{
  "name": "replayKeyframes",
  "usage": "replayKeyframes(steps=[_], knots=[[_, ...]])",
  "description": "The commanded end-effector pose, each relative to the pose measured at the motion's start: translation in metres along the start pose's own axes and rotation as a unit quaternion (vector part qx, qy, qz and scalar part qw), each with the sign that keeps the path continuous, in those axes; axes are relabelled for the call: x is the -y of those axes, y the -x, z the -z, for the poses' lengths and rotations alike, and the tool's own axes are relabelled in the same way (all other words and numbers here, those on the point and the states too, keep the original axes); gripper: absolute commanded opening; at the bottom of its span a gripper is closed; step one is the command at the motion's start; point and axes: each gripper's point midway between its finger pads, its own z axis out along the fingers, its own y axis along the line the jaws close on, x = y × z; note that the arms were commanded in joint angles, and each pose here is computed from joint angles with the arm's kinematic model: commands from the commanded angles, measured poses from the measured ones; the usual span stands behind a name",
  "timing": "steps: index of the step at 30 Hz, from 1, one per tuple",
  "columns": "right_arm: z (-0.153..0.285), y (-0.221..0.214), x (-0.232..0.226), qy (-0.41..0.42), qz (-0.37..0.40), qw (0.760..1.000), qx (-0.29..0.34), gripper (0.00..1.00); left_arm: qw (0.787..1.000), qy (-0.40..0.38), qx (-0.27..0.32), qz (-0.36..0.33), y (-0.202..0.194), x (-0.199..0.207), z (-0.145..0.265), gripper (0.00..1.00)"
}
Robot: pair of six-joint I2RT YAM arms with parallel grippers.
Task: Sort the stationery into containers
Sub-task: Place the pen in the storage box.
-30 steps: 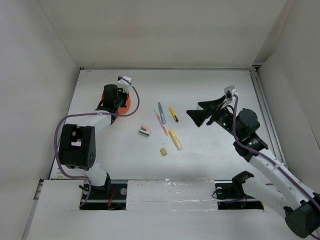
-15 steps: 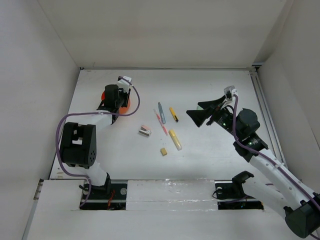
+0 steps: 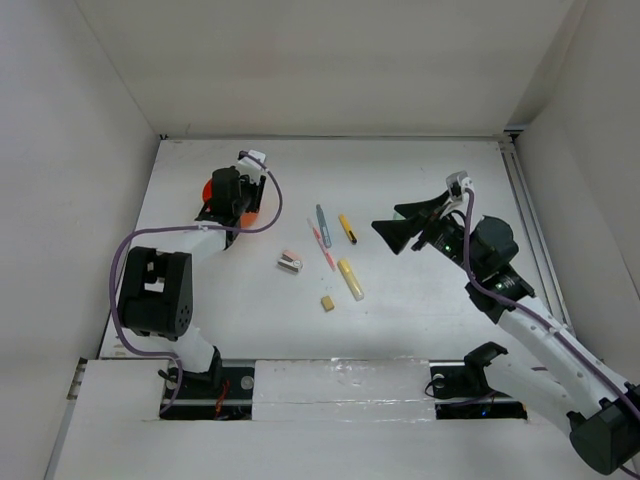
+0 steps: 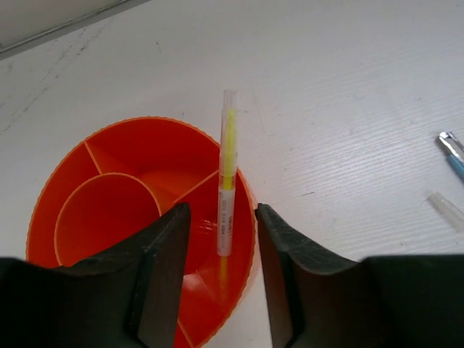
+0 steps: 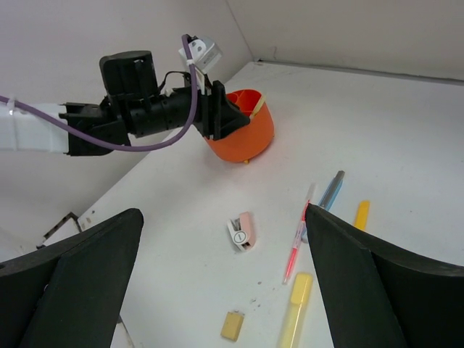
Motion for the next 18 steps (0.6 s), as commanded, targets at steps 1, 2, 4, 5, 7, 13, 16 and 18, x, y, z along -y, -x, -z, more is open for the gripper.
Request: replayKeyframes(steps=[1,2,4,5,7,13,16,18], knots=[[-0.003,0.007,-0.01,0.025,0.006,1.0,0.016,1.0,1.0,0.006,0.026,-0.003,0.026,-0.001,0.009,0.39],[-0.003,0.007,-0.012,0.029,0.007,0.999,0.014,1.0,1.0,0.006,0.026,-0.003,0.028,-0.002,0.009,0.39],[-0.004,0.004,-0.01,0.027,0.005,1.0,0.01,1.0,1.0,0.002,0.029,-0.003,0.033,-0.001,0.011,0.41],[-0.005,0.004,-0.01,0.027,0.005,1.0,0.01,1.0,1.0,0.001,0.024,-0.003,0.03,-0.001,0.012,0.41],[-0.005,0.004,-0.01,0.027,0.005,1.0,0.01,1.0,1.0,0.001,0.023,-0.003,0.032,-0.001,0.012,0.42],[-0.01,-0.002,0.003,0.0,-0.002,1.0,0.001,1.0,0.999,-0.005,0.043,-0.004,0.056,-0.002,0.023,0.43],[-0.014,-0.005,0.007,-0.012,-0.006,1.0,-0.004,1.0,0.998,-0.006,0.064,-0.004,0.071,-0.003,0.034,0.46],[-0.015,-0.008,0.009,-0.014,-0.002,1.0,-0.008,1.0,0.998,-0.005,0.069,-0.004,0.075,-0.004,0.036,0.48]])
